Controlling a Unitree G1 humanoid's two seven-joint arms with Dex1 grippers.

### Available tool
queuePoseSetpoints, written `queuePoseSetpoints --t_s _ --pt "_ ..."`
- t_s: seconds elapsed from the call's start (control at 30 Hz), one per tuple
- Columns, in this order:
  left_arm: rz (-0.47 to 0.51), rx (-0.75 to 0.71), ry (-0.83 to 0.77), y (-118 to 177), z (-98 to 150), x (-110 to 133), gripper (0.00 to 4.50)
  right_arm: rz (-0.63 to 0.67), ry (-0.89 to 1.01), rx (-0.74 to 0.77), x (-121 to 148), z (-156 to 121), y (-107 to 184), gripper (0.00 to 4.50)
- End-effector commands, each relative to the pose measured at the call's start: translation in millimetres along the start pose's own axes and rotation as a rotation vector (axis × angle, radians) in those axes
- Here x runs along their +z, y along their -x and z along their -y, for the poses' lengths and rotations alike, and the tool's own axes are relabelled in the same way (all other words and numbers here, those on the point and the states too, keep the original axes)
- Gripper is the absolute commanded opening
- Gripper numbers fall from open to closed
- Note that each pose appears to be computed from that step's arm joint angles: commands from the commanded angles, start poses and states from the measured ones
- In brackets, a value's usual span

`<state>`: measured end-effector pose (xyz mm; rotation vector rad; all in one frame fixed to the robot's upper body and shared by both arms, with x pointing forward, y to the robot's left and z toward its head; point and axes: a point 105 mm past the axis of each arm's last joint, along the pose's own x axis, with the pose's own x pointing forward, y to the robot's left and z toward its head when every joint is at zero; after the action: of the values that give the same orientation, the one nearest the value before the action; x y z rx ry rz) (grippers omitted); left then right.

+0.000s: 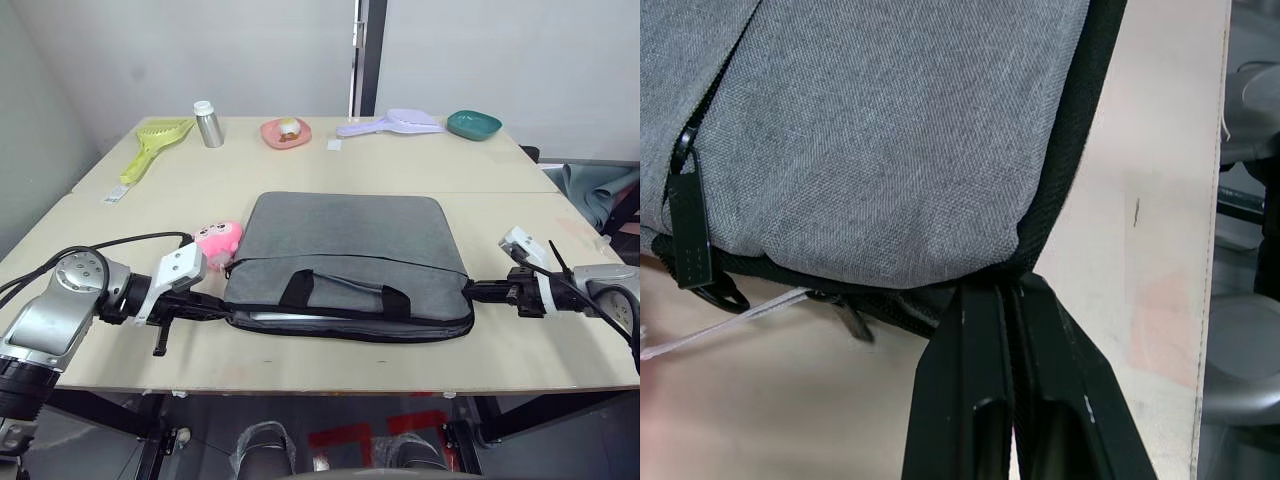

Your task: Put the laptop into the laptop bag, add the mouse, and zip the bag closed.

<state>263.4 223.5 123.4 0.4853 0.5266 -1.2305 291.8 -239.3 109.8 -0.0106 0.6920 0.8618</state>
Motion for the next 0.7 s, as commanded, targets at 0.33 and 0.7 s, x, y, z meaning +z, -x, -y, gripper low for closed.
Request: queuePoseSetpoints --t_s 0.33,0.7 --pt "0.038 0.064 0.05 11 -13 6 1.66 0.064 0.006 -0.021 21 6 18 1.98" --pt "0.176 0.162 0.159 86 -12 40 3.43 0.227 0.175 -0.062 73 -13 89 4.45"
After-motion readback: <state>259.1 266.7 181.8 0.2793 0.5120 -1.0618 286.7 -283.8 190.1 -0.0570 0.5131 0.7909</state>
